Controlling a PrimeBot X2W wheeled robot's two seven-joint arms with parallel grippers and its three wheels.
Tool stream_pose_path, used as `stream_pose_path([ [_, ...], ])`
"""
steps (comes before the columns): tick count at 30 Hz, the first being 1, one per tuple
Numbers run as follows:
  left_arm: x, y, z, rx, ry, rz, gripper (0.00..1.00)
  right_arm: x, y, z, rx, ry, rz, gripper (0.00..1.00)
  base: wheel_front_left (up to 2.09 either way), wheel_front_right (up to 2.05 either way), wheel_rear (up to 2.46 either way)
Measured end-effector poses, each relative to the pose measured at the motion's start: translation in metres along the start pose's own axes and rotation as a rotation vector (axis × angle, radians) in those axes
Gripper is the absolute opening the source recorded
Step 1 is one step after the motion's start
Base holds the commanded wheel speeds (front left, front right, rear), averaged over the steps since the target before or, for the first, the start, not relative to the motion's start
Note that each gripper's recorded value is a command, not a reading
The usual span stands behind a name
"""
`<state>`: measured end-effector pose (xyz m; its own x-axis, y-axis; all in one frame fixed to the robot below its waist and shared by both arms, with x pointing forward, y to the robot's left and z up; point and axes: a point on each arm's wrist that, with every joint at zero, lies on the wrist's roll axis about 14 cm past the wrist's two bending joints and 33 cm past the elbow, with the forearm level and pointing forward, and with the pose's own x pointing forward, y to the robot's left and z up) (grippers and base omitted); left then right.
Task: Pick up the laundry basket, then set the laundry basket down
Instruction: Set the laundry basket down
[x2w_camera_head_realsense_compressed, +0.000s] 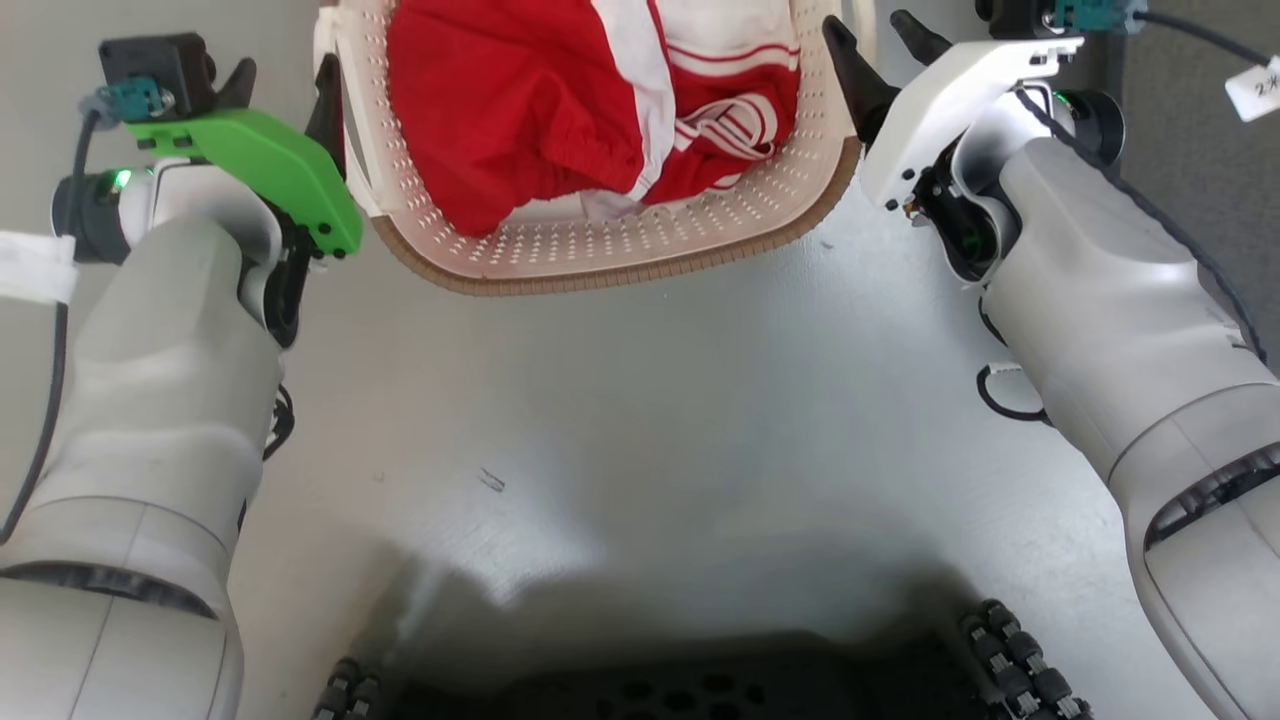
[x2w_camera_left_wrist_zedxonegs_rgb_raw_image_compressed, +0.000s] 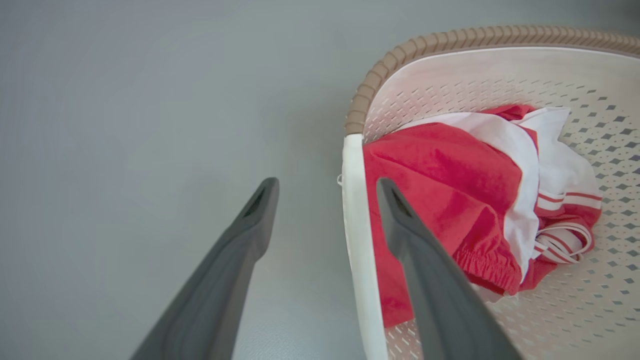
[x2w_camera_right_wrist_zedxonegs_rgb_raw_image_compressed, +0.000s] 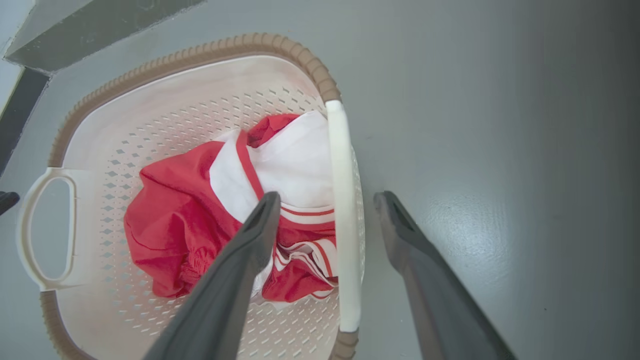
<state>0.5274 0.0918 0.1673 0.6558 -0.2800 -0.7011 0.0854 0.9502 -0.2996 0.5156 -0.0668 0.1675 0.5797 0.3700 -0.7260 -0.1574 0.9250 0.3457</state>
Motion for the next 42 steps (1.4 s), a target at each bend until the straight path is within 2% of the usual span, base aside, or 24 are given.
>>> stream_pose_path([
  [17, -0.04, -0.027, 0.046, 0.023, -0.136, -0.047, 1.0, -0.043, 0.016, 0.042, -0.019, -0.169, -0.001, 1.0, 0.0, 0.0, 0.0],
  [22, -0.06, -0.054, 0.1, 0.038, -0.293, -0.116, 1.0, -0.061, 0.027, 0.057, -0.021, -0.221, 0.017, 1.0, 0.0, 0.0, 0.0],
  [25, -0.074, -0.06, 0.116, 0.05, -0.348, -0.129, 1.0, -0.071, 0.03, 0.063, -0.035, -0.243, 0.018, 1.0, 0.0, 0.0, 0.0],
  [33, -0.115, -0.064, 0.151, 0.092, -0.485, -0.115, 1.0, -0.107, 0.046, 0.13, -0.082, -0.446, 0.022, 1.0, 0.0, 0.0, 0.0],
  [42, -0.164, -0.068, 0.175, 0.114, -0.625, -0.086, 1.0, -0.155, 0.062, 0.158, -0.14, -0.6, 0.0, 1.0, 0.0, 0.0, 0.0],
])
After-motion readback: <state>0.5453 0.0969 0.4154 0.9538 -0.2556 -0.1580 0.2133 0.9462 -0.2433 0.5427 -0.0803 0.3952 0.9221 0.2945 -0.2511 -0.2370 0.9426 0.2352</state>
